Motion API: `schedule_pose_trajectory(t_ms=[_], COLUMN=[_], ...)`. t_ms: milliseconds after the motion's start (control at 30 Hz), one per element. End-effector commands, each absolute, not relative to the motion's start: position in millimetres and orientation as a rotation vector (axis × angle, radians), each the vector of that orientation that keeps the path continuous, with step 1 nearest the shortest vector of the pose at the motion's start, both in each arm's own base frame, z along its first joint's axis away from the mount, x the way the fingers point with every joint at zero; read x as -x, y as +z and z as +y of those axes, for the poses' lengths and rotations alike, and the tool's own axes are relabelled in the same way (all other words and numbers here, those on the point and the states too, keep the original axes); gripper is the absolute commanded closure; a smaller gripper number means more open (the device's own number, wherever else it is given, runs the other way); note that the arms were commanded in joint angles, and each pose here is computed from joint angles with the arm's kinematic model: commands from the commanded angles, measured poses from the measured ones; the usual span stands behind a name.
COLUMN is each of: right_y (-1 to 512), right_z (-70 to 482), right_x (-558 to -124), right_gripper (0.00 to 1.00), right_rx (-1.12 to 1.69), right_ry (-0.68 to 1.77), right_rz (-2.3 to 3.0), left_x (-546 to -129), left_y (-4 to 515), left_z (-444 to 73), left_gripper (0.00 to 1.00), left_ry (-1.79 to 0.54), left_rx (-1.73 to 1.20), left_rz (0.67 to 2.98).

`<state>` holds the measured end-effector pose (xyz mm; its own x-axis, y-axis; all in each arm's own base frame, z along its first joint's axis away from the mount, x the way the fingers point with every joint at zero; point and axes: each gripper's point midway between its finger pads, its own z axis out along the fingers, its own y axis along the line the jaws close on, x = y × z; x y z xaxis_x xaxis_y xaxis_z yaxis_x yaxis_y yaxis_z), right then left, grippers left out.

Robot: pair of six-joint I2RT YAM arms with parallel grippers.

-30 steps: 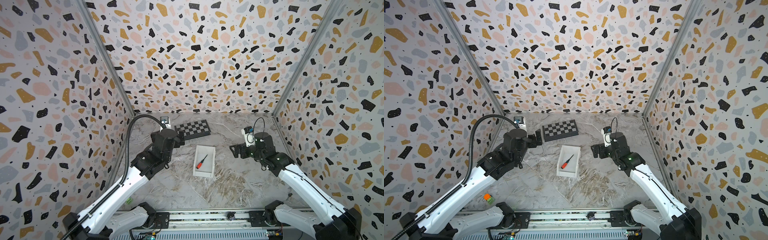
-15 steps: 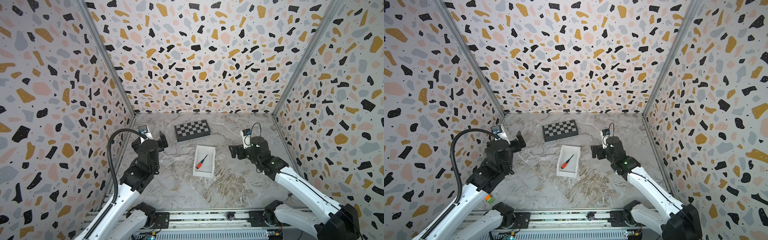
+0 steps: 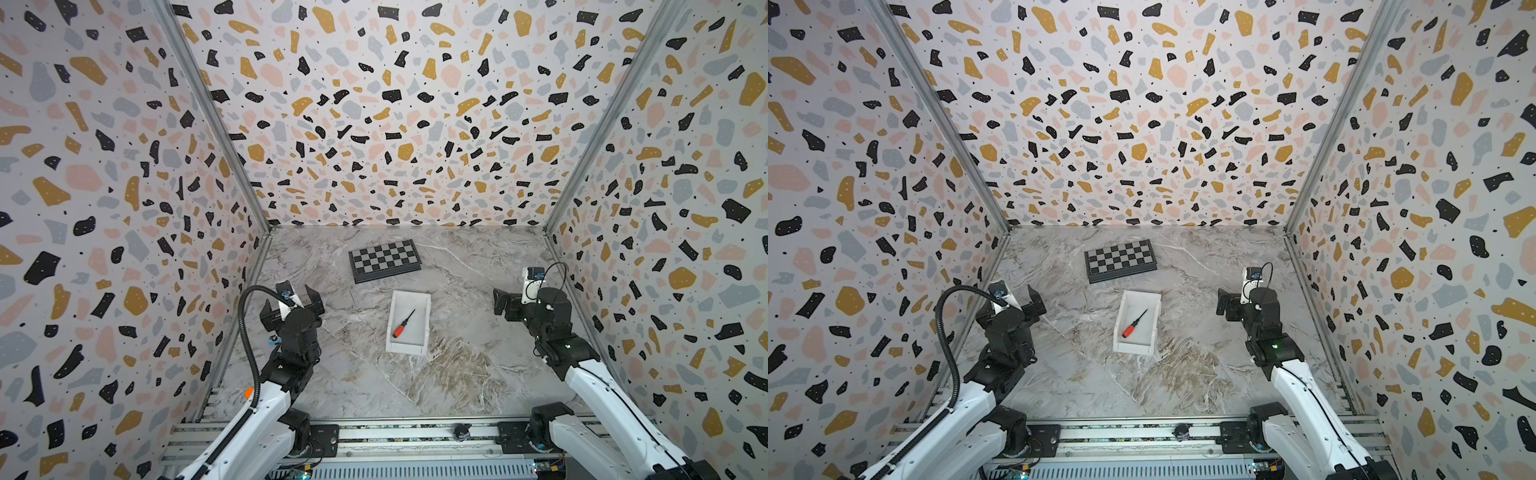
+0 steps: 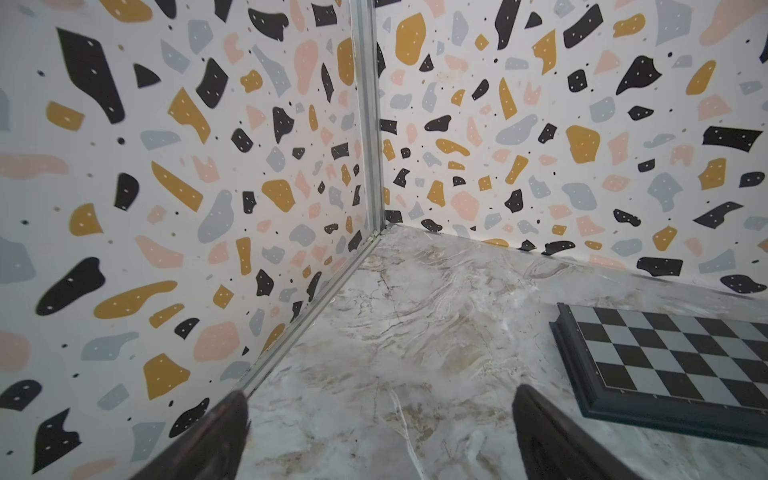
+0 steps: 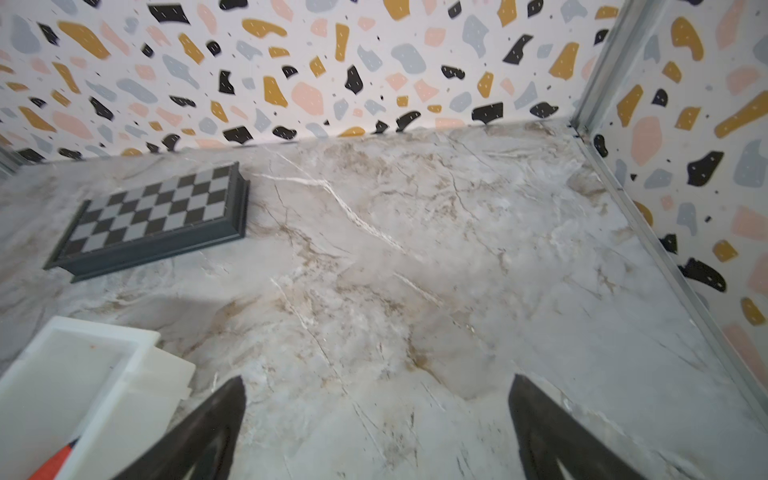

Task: Put the screwdriver in the bin

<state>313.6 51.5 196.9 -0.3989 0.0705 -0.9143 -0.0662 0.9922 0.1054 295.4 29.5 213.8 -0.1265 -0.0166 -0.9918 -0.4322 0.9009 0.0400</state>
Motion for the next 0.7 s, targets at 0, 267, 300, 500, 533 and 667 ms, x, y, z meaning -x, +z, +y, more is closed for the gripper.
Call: schedule_pose_trajectory(t_ms=[0,267,300,500,533,667], right_y=[223.4,193.3,187.4,167.6,161.6,138.9], right_z=[37.1,23.3,24.7,31.7,32.6,32.0], right_x=[-314.1,-317.4,-321.4,-335.3,-336.4,-335.1], right_gripper=[0.01,0.01,0.01,0.01,0.01,0.01], right_rx=[-0.035,-0.020,-0.003,0.036,0.046,0.056], right_ry=[0.084,-0.035,-0.045,-0.037,-0.040,-0.052], right_rz=[1.778,1.712,1.737,1.747,1.759,1.797], left_x=[-297.4,-308.1,-308.9,-316.6,-318.1,-322.0], left_y=[233.3,200.9,197.4,176.0,173.2,165.4], left_z=[25.3,18.0,18.0,18.8,18.0,15.6], left_gripper=[0.00,0.00,0.00,0.00,0.00,0.00], left_ry=[0.288,0.325,0.328,0.369,0.369,0.366], left_rx=[0.342,0.256,0.256,0.249,0.245,0.229], left_rz=[1.512,1.623,1.627,1.661,1.662,1.655])
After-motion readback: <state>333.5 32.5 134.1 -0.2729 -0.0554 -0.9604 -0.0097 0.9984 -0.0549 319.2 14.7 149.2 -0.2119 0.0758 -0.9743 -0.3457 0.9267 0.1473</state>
